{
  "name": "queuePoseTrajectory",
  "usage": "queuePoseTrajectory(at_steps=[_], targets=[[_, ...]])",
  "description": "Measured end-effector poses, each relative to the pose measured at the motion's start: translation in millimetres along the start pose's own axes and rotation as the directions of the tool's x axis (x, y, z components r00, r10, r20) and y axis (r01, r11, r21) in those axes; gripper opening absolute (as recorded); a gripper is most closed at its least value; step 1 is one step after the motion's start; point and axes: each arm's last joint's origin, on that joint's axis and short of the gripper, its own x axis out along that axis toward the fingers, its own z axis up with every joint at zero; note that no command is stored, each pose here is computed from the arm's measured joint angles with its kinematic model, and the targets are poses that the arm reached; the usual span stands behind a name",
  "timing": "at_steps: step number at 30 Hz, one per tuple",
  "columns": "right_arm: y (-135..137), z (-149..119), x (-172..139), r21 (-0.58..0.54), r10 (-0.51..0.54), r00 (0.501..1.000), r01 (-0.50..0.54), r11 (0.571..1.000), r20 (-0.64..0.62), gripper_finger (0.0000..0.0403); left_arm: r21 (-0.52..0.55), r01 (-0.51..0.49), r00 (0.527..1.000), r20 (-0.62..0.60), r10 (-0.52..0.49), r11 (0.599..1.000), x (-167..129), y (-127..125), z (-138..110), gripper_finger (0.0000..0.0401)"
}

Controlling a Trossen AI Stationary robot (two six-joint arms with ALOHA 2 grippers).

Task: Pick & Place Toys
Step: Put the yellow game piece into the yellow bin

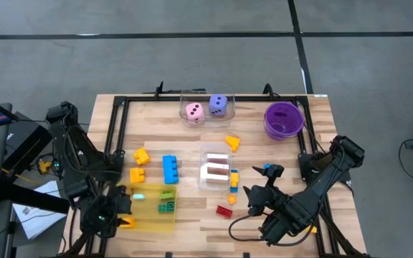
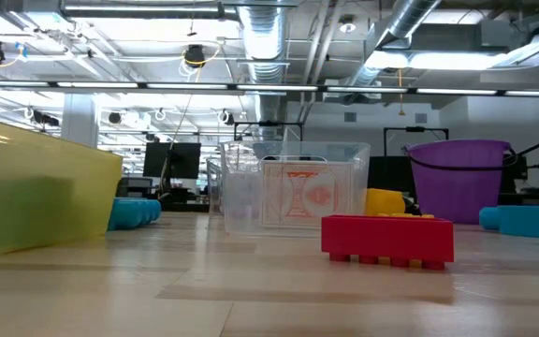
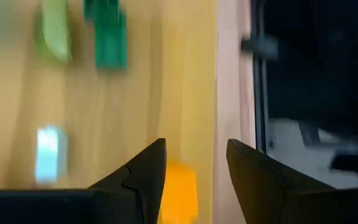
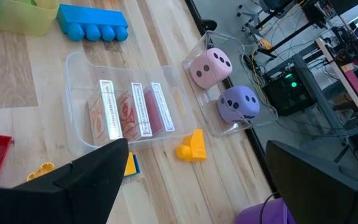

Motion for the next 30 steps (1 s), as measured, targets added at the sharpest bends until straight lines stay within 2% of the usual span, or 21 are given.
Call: queuePoseTrajectory(at_steps=[4,7,10,12,16,19,21,23,28,30], targets=[[0.0,0.0,0.0,0.0,0.0,1.0,0.0,1.0,0.0,0.0372,0.148,-0.026,0.98,0.197,-0.003,0.989,-0.9,-5.9,9.0,0.0167],[0.1,0.0,0.0,0.001,0.0,1.0,0.0,1.0,0.0,0.0372,0.289,-0.127,0.92,0.392,0.004,0.949,-2.8,-11.8,21.2,0.0167],[0.1,0.0,0.0,0.001,0.0,1.0,0.0,1.0,0.0,0.0372,0.351,-0.293,0.805,0.592,0.031,0.889,-8.5,-19.4,35.1,0.0167],[0.0,0.0,0.0,0.0,0.0,1.0,0.0,1.0,0.0,0.0372,0.349,-0.406,0.719,0.692,0.06,0.844,-13.2,-23.6,45.8,0.0167],[0.0,0.0,0.0,-0.002,0.0,1.0,0.0,1.0,0.0,0.0372,0.251,-0.602,0.538,0.829,0.154,0.758,-26.6,-28.0,71.5,0.0167],[-0.1,-0.1,0.0,-0.005,-0.001,1.0,0.001,1.0,-0.001,0.0372,0.178,-0.661,0.449,0.872,0.194,0.729,-36.1,-25.7,91.9,0.0167],[0.0,-0.2,-0.4,-0.006,0.0,1.0,0.0,1.0,0.0,0.0372,0.161,-0.669,0.42,0.887,0.191,0.725,-38.9,-22.4,102.2,0.0167],[0.1,-0.4,-0.7,-0.006,0.001,1.0,-0.001,1.0,0.001,0.0372,0.166,-0.658,0.418,0.892,0.172,0.735,-37.7,-17.9,110.2,0.0167],[-0.1,-0.6,-0.7,-0.009,0.0,1.0,0.0,1.0,0.0,0.0372,0.239,-0.583,0.481,0.872,0.093,0.777,-24.7,-5.8,124.1,0.0167],[-0.7,-1.0,-0.7,-0.017,-0.004,1.0,0.004,1.0,-0.002,0.0372,0.236,-0.571,0.486,0.869,0.092,0.787,-22.8,-2.6,127.1,0.0167]])
